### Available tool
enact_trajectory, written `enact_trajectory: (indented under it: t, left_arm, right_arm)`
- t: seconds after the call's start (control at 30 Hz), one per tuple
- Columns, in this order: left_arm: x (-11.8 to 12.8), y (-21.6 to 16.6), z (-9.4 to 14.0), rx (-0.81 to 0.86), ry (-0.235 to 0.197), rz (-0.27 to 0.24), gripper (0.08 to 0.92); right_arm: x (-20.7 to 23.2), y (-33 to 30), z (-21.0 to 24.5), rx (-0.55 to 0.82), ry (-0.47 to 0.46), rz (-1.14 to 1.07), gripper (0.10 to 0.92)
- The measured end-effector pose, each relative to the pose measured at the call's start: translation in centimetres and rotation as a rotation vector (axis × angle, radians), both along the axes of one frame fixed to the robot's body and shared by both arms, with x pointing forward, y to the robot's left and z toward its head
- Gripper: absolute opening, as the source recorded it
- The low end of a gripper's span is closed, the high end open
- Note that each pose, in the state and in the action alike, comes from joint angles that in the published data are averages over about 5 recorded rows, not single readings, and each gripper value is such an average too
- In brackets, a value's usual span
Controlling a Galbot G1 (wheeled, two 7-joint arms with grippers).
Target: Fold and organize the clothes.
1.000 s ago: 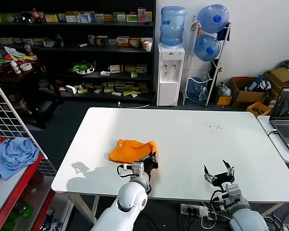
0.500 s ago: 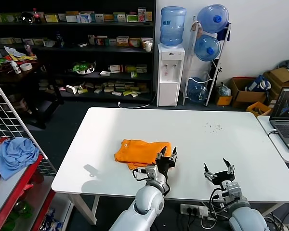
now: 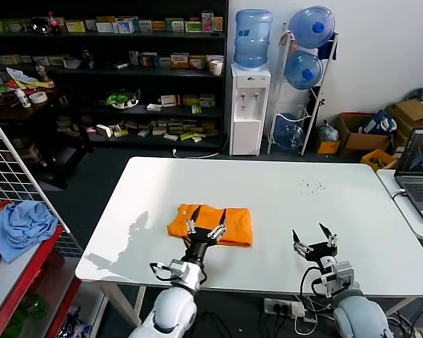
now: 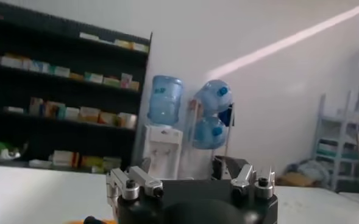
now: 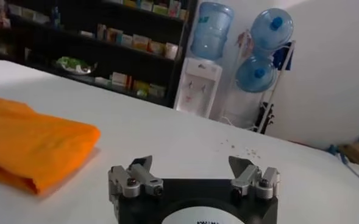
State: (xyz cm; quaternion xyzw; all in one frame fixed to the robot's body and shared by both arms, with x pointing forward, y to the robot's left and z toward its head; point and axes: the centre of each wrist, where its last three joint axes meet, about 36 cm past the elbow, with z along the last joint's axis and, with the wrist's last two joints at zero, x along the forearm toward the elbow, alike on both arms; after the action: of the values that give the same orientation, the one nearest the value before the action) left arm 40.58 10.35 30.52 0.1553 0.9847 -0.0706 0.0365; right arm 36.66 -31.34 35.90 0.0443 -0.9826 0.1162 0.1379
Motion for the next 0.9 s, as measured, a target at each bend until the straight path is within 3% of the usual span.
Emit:
enact_trajectory:
  t: [0.17,0.4,0.9]
  left_arm:
    - [-1.2,7.4,-1.6,0.136,-0.08,0.071,0.823]
    - [-2.5,15.6,-1.6,0.292,-0.117,0.127,0.823]
    - [-2.9,19.3,-0.3,0.385,-0.145,0.125,0.823]
  right_arm:
    - [0.4,-0.4,0.1,0.047,-0.026,0.006,0.823]
    - [0.3,-1.0,0.0,0.084,-0.054,0.004,0.823]
    - [0.0,-2.0,0.2,0.101,-0.089,-0.022,0.823]
